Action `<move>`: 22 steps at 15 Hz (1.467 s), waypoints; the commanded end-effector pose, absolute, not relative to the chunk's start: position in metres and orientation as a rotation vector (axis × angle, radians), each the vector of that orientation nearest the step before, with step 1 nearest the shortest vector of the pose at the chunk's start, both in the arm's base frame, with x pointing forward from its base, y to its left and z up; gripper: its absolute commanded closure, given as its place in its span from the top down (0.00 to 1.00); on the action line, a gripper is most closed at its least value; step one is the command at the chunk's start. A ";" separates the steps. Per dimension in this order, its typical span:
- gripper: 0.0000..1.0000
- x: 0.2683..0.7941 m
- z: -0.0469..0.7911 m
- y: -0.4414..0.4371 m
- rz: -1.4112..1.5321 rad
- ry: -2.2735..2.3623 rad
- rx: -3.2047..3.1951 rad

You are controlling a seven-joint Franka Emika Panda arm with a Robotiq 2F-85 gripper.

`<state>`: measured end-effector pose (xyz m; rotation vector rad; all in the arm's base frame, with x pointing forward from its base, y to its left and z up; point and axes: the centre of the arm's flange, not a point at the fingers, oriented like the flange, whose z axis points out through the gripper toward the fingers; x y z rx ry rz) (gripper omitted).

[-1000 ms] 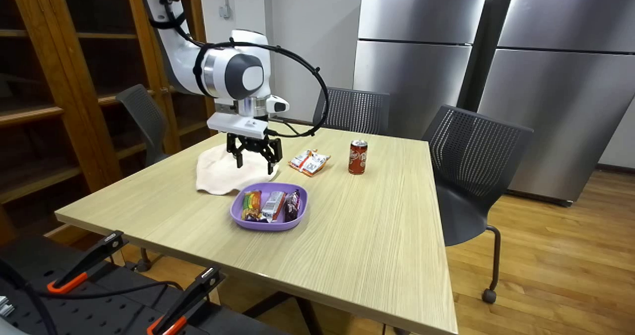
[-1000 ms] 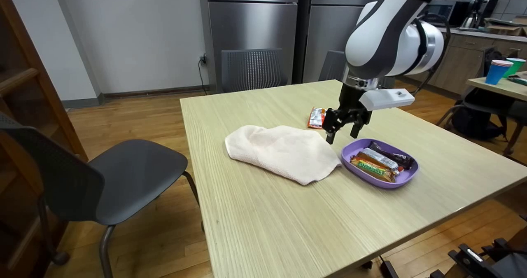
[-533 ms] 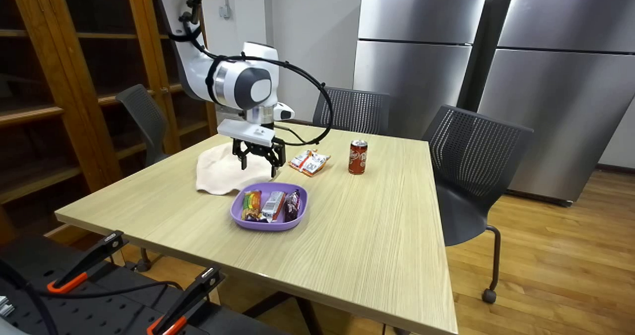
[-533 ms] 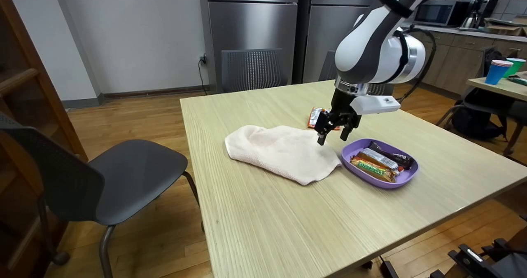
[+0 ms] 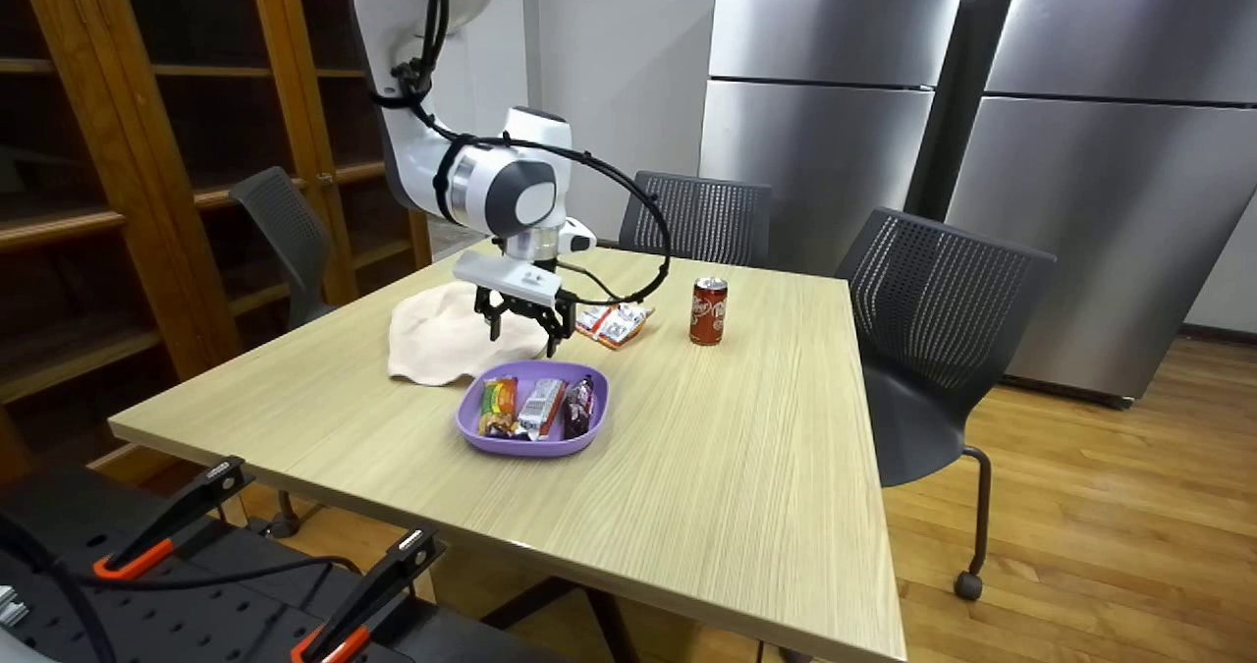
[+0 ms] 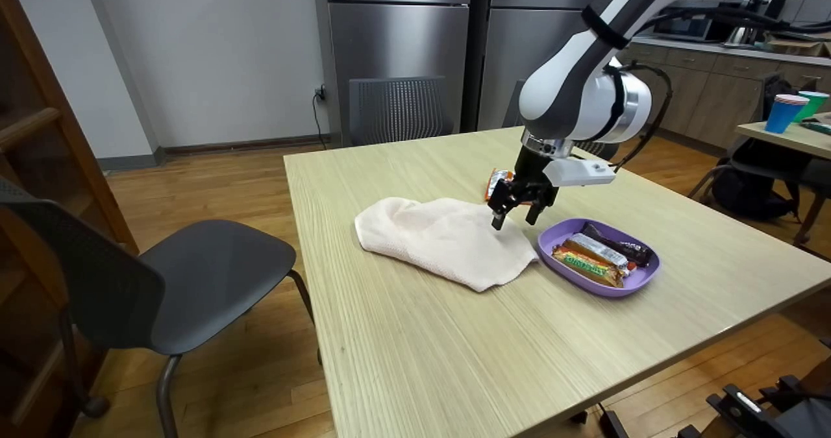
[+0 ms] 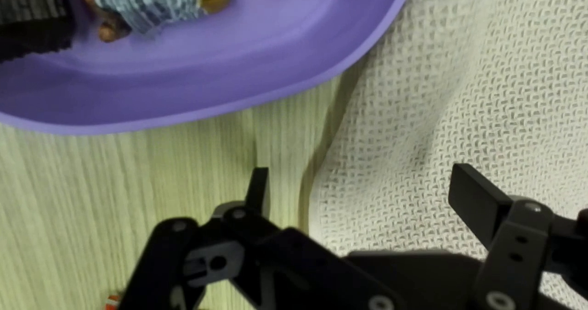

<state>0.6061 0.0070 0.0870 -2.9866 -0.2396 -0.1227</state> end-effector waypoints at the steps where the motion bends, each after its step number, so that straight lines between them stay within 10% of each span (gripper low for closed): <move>1: 1.00 0.624 0.079 0.006 -0.136 -0.262 -2.939; 7: 1.00 0.633 0.071 0.010 -0.142 -0.265 -2.922; 18: 0.03 0.632 0.086 0.003 -0.180 -0.259 -2.933; 22: 0.00 0.626 0.094 0.001 -0.190 -0.260 -2.938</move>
